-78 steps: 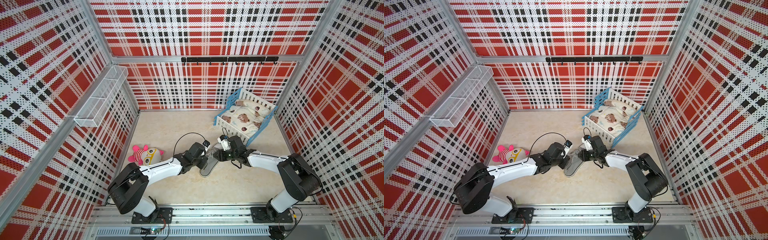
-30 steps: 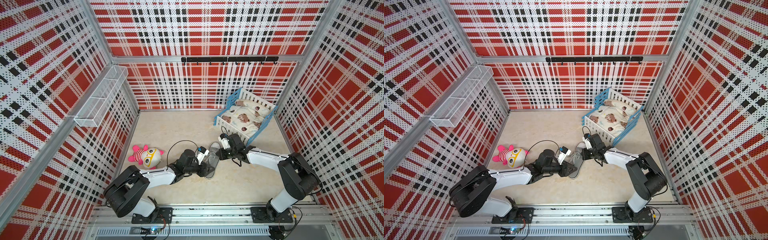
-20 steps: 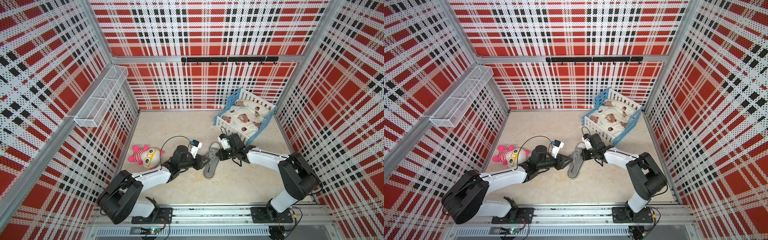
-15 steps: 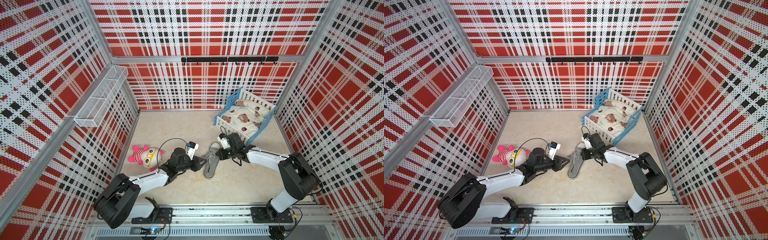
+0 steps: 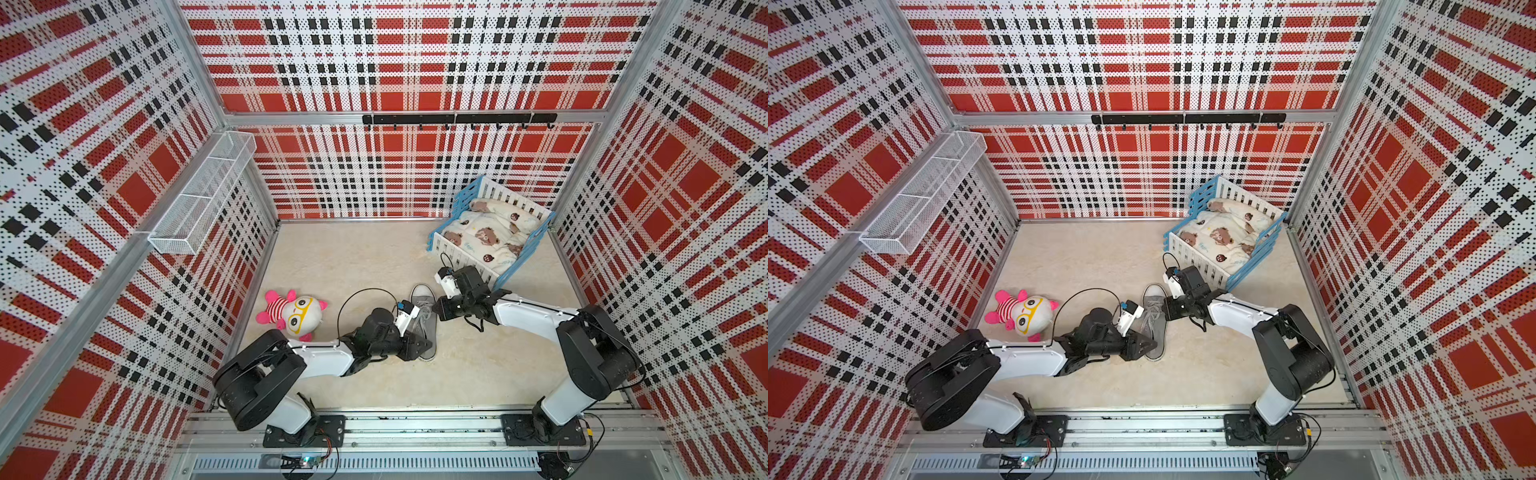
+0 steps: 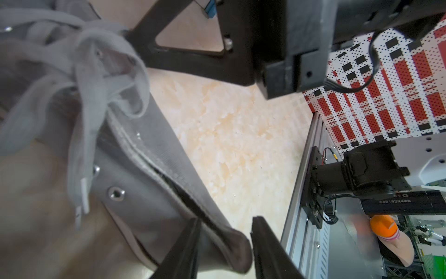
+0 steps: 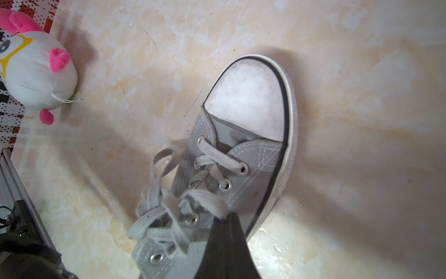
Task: Tie the shoes
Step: Tie the shoelace on the shoe.
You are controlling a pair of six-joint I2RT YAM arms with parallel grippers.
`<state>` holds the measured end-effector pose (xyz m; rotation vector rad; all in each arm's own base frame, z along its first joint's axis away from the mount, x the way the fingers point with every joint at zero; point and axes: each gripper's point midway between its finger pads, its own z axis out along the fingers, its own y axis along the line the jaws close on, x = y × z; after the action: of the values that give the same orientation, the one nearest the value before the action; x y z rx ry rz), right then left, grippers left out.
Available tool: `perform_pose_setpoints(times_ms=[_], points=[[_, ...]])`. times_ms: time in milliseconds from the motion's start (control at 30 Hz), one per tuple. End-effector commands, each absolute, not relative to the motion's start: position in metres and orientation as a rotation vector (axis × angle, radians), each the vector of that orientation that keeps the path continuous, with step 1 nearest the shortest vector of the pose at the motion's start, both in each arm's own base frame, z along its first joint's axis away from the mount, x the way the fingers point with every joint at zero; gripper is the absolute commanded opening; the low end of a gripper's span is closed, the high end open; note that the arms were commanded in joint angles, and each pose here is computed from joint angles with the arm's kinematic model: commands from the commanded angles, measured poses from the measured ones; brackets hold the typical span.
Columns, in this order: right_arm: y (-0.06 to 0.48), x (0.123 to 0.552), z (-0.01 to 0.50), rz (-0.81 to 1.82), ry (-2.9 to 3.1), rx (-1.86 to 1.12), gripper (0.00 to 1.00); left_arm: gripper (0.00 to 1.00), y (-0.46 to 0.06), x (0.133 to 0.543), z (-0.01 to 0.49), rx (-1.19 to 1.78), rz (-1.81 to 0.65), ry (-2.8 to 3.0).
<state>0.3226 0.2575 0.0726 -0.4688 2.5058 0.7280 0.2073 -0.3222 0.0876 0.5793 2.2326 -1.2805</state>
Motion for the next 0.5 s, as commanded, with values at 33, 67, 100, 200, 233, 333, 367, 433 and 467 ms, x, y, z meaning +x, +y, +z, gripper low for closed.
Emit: perform_pose_setpoints(times_ms=[33,67,100,200,233,333,367,433,467], points=[[0.258,0.328,0.080,0.726,2.490,-0.487,0.00,0.40,-0.318,0.226,0.119,0.554,-1.310,2.117],[0.259,0.327,0.081,0.730,2.487,-0.491,0.00,0.40,-0.311,0.230,0.122,0.532,-1.298,2.105],[0.259,0.327,0.082,0.734,2.483,-0.493,0.00,0.40,-0.302,0.235,0.125,0.498,-1.279,2.094],[0.259,0.326,0.081,0.738,2.482,-0.496,0.00,0.41,-0.269,0.254,0.125,0.352,-1.195,2.083],[0.259,0.326,0.081,0.741,2.483,-0.496,0.00,0.42,-0.256,0.262,0.125,0.286,-1.155,2.079],[0.260,0.325,0.079,0.749,2.484,-0.498,0.00,0.46,-0.225,0.279,0.119,0.142,-1.059,2.074],[0.260,0.325,0.079,0.752,2.485,-0.497,0.00,0.48,-0.217,0.284,0.115,0.103,-1.039,2.081],[0.261,0.326,0.079,0.753,2.484,-0.497,0.00,0.51,-0.211,0.290,0.110,0.065,-1.024,2.096],[0.261,0.326,0.079,0.754,2.483,-0.499,0.00,0.52,-0.212,0.292,0.106,0.058,-1.020,2.107]])
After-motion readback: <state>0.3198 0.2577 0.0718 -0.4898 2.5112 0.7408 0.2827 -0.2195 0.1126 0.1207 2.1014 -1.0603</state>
